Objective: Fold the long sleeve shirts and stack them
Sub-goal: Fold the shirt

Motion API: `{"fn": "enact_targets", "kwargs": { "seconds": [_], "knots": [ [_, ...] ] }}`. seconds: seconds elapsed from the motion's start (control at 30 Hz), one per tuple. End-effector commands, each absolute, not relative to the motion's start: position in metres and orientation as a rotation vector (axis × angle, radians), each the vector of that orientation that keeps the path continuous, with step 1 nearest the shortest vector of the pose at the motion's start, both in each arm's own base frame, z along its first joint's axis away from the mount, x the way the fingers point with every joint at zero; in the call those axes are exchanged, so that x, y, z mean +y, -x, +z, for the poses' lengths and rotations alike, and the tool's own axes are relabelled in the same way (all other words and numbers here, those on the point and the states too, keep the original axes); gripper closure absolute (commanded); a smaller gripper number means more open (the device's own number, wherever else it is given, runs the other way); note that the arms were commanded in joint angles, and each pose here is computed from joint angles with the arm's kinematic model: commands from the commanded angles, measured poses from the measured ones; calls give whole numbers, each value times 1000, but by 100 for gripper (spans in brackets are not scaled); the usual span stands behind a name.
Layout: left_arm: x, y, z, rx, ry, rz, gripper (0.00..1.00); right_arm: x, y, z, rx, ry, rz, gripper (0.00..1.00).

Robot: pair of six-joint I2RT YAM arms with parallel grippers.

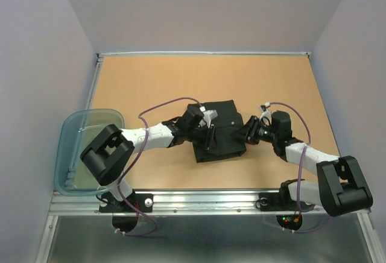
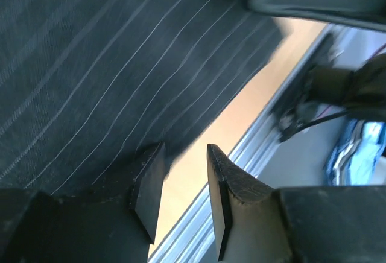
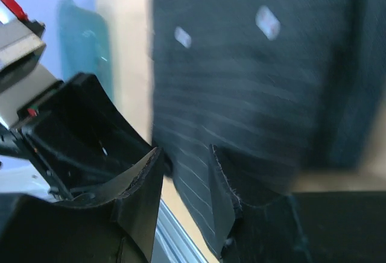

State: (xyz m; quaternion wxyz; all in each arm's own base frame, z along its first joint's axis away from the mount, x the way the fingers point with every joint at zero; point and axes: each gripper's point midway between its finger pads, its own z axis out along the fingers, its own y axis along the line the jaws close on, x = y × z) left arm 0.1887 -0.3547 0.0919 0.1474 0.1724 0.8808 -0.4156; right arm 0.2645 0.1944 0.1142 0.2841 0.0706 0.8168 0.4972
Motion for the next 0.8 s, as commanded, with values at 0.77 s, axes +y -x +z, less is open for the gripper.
{"fn": "enact_targets", "kwargs": {
  "seconds": [0.77],
  "knots": [
    [-304, -180, 90, 2552, -346, -1226, 55, 186, -254, 131, 2198, -147, 1248, 58]
  ]
}}
